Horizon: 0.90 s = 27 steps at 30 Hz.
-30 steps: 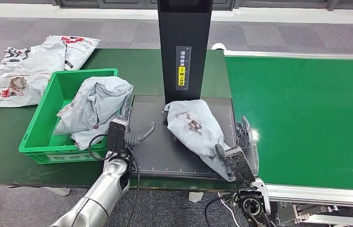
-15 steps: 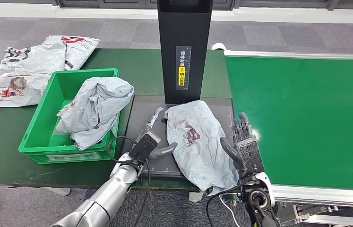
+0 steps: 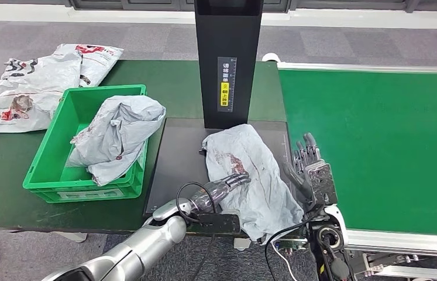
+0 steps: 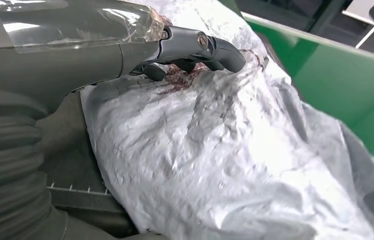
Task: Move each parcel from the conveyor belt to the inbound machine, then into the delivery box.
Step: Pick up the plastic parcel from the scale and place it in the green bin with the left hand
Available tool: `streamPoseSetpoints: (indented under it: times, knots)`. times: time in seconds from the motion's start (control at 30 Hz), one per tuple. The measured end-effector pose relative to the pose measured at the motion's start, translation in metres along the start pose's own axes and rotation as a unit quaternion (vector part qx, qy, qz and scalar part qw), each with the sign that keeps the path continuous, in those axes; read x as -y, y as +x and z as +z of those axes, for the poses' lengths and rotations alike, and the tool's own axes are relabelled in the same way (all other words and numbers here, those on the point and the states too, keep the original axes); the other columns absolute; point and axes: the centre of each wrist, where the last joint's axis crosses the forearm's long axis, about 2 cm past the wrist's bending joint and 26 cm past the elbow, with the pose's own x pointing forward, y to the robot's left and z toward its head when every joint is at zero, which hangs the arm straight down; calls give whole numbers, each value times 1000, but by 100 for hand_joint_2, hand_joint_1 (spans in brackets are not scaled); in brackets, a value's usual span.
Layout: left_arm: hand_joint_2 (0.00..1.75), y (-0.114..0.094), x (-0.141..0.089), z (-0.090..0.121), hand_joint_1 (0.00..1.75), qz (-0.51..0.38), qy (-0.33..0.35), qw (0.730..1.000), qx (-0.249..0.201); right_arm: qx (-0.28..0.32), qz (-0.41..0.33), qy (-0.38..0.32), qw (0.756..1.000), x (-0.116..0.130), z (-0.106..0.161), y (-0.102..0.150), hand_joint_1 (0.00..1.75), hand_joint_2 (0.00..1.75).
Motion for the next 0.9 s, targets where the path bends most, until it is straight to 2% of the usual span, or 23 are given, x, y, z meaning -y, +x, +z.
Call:
streamPoseSetpoints:
  times: [0.9]
  knots:
    - [175,-4,1,0,0,-9,-18,1000,-9,-4,-4,-7,1000,2,0,-2,0,175]
